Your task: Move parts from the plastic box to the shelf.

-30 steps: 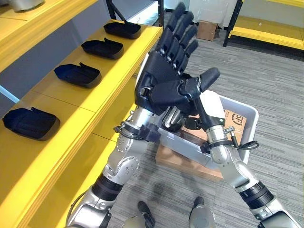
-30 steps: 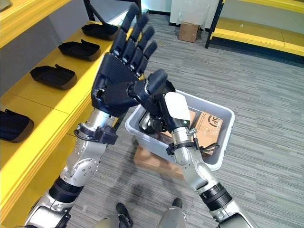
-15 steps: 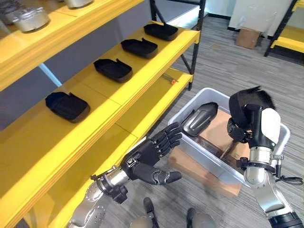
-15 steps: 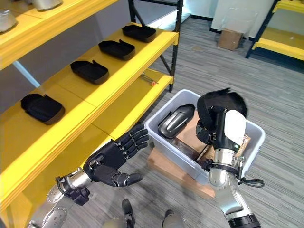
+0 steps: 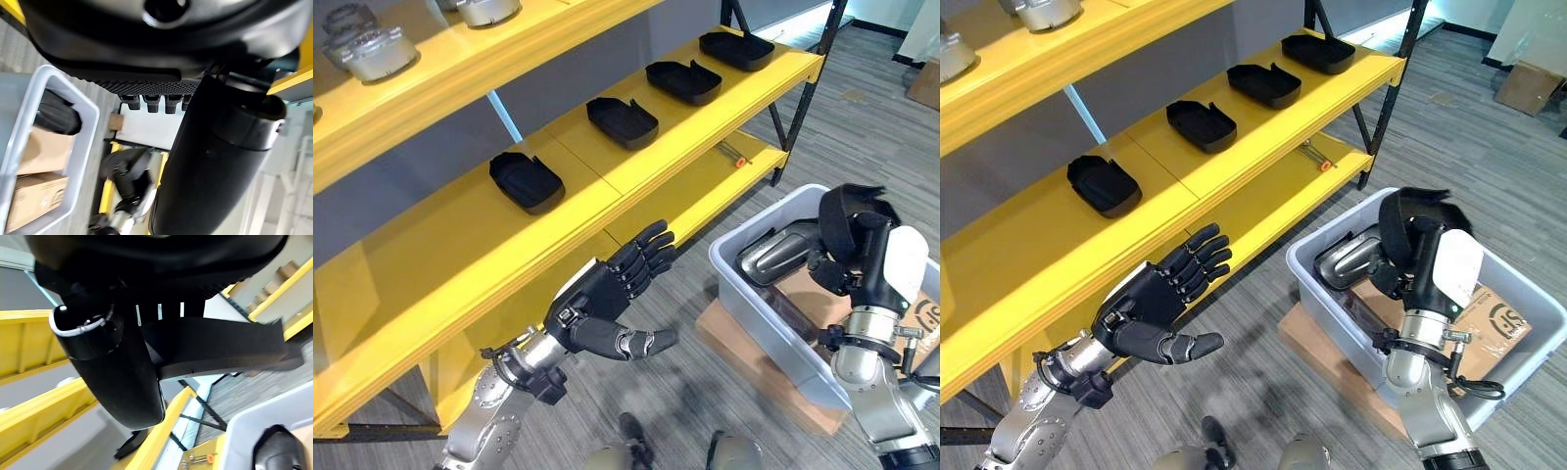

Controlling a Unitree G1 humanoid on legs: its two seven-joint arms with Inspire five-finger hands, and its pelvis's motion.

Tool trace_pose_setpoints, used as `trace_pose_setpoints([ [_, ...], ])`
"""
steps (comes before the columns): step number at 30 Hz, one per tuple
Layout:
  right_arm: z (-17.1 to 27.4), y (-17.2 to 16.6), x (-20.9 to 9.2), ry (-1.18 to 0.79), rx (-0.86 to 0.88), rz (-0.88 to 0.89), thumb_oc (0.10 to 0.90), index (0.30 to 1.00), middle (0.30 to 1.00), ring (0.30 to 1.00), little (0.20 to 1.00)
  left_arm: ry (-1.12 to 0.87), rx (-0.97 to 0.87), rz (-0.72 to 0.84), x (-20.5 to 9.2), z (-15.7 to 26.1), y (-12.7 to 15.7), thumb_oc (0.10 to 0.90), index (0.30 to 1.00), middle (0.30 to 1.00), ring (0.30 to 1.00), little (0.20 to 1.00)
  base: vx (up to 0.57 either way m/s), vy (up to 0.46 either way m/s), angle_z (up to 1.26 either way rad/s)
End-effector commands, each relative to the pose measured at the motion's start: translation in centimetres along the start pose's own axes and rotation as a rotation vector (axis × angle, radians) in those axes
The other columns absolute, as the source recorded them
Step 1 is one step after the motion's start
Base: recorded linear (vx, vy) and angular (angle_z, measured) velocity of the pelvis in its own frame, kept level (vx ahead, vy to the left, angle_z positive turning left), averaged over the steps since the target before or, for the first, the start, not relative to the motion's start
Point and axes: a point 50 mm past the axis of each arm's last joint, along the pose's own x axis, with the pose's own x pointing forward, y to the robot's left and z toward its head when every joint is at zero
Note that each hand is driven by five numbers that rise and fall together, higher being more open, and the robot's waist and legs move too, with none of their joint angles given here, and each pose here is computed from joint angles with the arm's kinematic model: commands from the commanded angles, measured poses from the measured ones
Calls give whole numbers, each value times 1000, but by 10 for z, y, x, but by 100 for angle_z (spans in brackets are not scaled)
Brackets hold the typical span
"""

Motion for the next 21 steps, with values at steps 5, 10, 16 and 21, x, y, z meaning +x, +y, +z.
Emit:
trace_pose_setpoints([
  [5,75,-27,46,-452,52,-205,400,300,300,300,300,-170,104,-23,7,39,3,900,1000,1000,1000,1000,-93,272,40],
  [10,85,-21,40,-546,22,-141,400,300,300,300,300,-147,79,5,0,38,5,900,1000,1000,1000,1000,-66,226,49],
  [16,104,-16,31,-721,-39,-84,400,300,300,300,300,-143,53,3,-10,38,6,900,1000,1000,1000,1000,-60,124,24],
  [21,129,-10,25,-891,-39,31,400,300,300,300,300,-148,38,-20,-16,38,5,900,1000,1000,1000,1000,-8,43,12],
])
